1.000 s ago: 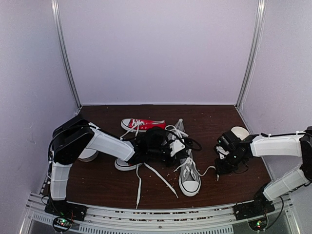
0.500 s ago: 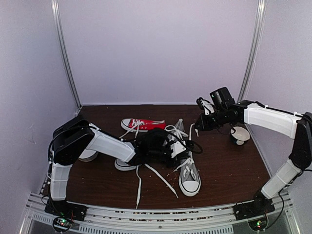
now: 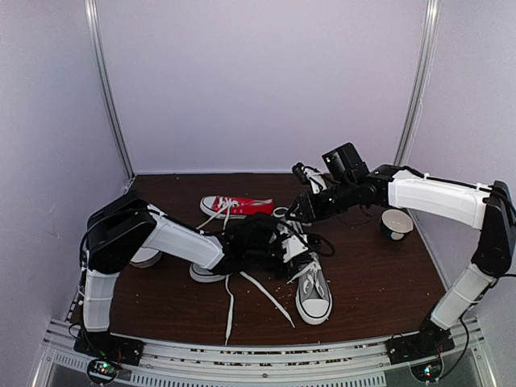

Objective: Tie the shoes
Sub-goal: Place the half-tied shoelace on the shoe.

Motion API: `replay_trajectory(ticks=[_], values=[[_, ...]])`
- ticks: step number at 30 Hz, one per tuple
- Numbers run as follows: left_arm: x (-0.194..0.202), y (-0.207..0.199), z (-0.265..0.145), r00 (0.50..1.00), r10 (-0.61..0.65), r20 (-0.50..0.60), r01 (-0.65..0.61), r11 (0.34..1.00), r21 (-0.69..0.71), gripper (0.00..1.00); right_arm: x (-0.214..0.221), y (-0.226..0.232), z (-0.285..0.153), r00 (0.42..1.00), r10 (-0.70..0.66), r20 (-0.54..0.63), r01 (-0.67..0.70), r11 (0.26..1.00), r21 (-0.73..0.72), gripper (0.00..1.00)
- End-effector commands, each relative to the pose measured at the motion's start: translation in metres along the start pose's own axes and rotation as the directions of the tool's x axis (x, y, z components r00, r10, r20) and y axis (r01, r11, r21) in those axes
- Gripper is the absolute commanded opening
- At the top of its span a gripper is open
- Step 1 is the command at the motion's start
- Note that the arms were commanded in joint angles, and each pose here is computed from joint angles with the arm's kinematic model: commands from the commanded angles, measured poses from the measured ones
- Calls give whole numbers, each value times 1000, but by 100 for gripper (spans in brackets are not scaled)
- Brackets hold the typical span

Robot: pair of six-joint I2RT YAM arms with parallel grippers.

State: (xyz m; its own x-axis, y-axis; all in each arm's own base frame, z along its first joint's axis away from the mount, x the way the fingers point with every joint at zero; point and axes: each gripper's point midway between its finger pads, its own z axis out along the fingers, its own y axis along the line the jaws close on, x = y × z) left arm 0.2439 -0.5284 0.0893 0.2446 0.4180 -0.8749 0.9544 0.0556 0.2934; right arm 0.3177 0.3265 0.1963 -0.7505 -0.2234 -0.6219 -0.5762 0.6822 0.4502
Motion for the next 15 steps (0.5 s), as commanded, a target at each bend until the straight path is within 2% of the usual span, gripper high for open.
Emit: replay_trajectory(ticks=[1,6,10,15], values=[[-17,4,-8,999,24,35,-24,999,-22,0,-11,-5,-19,999,-11,38,9,998,58,44],[-16,5,-8,999,26,35,-25,999,-26,0,-6,-18,-41,998,3,65,-7,998,56,46],[-17,5,-8,999,27,38,-26,999,-27,0,18,-33,-46,995,42,93,-42,999,3,47],[-17,4,-8,999,29,41,-28,999,-23,0,42,-11,-41,991,-73,113,92,980,-175,50]])
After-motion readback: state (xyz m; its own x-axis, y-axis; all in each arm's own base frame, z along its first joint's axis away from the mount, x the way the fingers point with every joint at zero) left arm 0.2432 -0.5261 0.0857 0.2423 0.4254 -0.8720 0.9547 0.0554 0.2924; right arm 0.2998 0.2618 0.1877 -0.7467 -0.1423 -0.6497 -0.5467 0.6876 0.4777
